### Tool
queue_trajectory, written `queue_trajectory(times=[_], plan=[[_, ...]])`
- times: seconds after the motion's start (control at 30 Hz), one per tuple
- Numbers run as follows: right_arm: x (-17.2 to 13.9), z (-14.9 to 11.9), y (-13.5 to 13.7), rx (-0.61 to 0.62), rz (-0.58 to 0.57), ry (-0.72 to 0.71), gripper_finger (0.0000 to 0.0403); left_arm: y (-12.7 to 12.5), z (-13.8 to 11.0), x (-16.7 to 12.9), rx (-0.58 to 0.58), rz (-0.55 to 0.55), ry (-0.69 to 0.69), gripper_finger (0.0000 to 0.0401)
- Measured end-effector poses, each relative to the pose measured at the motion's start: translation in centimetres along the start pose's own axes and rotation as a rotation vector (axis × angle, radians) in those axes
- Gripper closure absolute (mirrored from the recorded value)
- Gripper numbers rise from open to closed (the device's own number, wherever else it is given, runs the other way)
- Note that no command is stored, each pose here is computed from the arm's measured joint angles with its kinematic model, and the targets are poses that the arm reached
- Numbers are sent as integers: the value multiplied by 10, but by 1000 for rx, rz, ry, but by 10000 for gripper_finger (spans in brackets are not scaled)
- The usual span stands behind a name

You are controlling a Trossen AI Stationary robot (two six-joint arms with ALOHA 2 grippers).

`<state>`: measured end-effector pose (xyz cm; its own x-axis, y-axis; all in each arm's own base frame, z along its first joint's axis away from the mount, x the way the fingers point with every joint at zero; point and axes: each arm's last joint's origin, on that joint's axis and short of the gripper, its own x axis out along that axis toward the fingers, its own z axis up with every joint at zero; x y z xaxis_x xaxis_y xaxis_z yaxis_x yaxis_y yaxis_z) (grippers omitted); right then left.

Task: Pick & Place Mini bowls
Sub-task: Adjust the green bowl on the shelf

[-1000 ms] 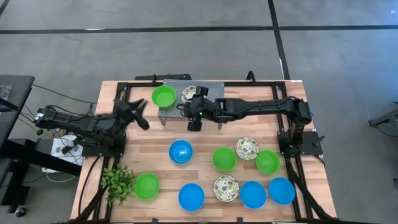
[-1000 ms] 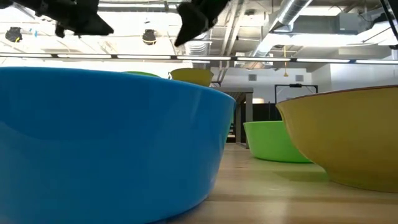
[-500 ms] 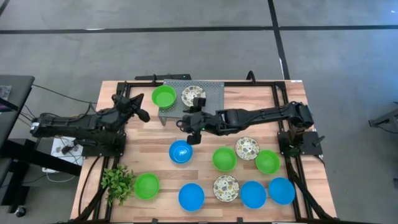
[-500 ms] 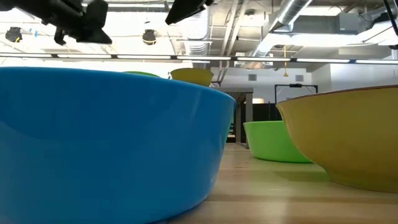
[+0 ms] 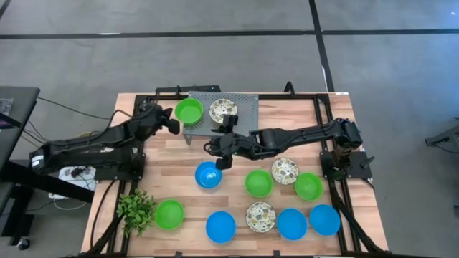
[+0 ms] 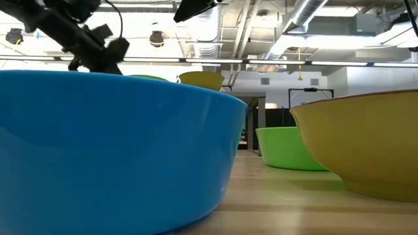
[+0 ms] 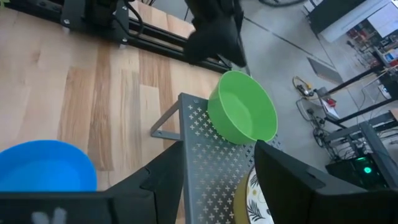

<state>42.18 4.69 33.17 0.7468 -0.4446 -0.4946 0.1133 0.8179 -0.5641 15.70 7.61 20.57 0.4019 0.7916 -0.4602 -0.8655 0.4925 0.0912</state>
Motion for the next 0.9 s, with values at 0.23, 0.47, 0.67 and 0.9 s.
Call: queue_trajectory(times=[0.23, 0.47, 0.67, 0.9], plan=[[0, 0, 0, 0, 1, 0, 225, -3, -8, 14, -1, 43, 67, 398], [0, 0, 0, -1, 1, 0, 223, -6, -8, 15, -2, -24, 84, 398], [0, 0, 0, -1, 1, 0, 227, -9, -8, 13, 27, -56, 79, 398], [0, 0, 0, -1, 2, -1, 225, -12, -7, 12, 27, -70, 67, 398]])
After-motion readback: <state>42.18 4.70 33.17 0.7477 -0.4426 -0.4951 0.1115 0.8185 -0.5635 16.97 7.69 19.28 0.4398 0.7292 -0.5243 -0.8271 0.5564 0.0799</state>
